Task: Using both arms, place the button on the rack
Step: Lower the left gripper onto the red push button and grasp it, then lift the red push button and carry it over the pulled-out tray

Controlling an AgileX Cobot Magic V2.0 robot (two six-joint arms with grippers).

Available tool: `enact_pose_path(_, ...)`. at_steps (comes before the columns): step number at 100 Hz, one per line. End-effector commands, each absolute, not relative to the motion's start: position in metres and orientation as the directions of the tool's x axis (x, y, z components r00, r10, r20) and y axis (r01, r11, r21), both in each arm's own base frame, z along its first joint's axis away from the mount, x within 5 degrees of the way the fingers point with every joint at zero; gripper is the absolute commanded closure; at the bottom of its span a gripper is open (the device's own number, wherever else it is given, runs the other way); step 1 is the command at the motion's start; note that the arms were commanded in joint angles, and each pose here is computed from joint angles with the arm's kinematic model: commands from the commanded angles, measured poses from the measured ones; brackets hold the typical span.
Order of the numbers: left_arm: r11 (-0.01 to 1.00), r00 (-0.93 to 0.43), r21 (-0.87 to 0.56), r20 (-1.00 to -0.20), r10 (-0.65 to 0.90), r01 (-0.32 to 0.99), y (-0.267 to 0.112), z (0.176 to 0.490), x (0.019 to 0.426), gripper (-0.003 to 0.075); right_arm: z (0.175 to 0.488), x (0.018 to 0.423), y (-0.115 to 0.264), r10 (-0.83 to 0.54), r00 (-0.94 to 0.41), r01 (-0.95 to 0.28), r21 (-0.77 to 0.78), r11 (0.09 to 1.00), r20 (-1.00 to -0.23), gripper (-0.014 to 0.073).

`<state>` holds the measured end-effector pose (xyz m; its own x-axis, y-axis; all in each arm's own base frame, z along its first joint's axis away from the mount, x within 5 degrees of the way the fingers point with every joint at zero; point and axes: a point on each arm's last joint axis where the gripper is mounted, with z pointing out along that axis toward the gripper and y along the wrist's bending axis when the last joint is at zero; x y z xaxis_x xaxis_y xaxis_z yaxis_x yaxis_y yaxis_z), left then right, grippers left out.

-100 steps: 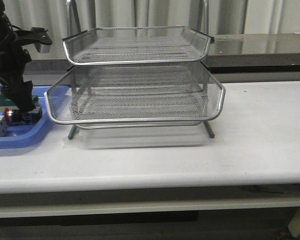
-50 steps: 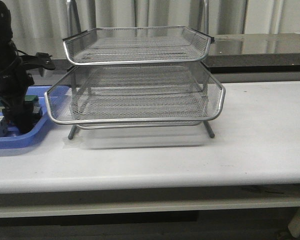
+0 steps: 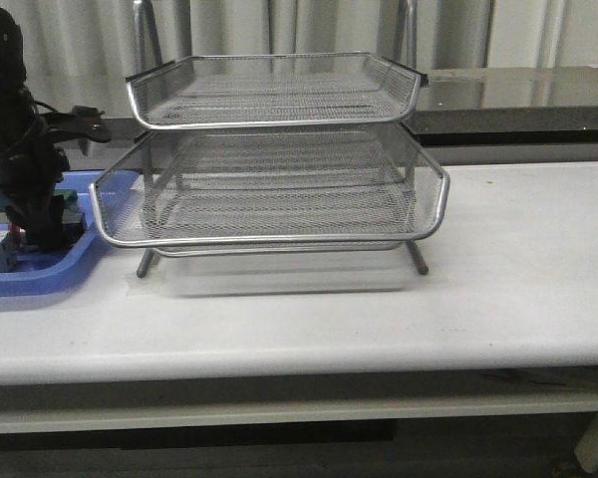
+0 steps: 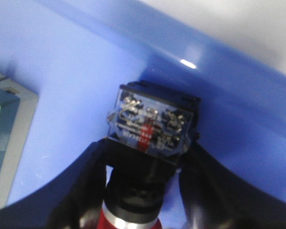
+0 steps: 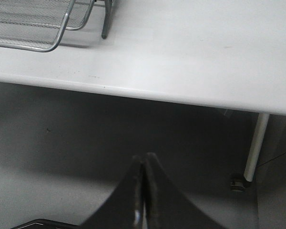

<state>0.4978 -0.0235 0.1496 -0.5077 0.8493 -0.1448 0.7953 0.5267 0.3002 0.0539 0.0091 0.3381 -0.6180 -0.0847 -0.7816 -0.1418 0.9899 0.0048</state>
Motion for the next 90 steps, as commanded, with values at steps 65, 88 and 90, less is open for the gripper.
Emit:
enact_pose_path(65, 0.695, -0.642, 0.404, -0.283, 0.713, 0.594, 0.001, 0.302, 0.486, 0.0741, 0.351, 0.056, 0.009, -0.077, -0.551, -0.140, 0.001, 0.990, -0.831, 0.0666)
enact_pose_path(88, 0.739, -0.628, 0.384, -0.391, 0.673, 0.553, -0.002, 0.366, 0.454, 0.0741, 0.351, 0.056, 0.009, -0.077, -0.551, -0.140, 0.001, 0.990, -0.831, 0.0666)
enact_pose_path(90, 0.743, -0.620, 0.377, -0.410, 0.669, 0.553, -0.003, 0.371, 0.451, 0.0741, 0.351, 0.056, 0.009, -0.077, -0.551, -0.140, 0.001, 0.990, -0.831, 0.0666)
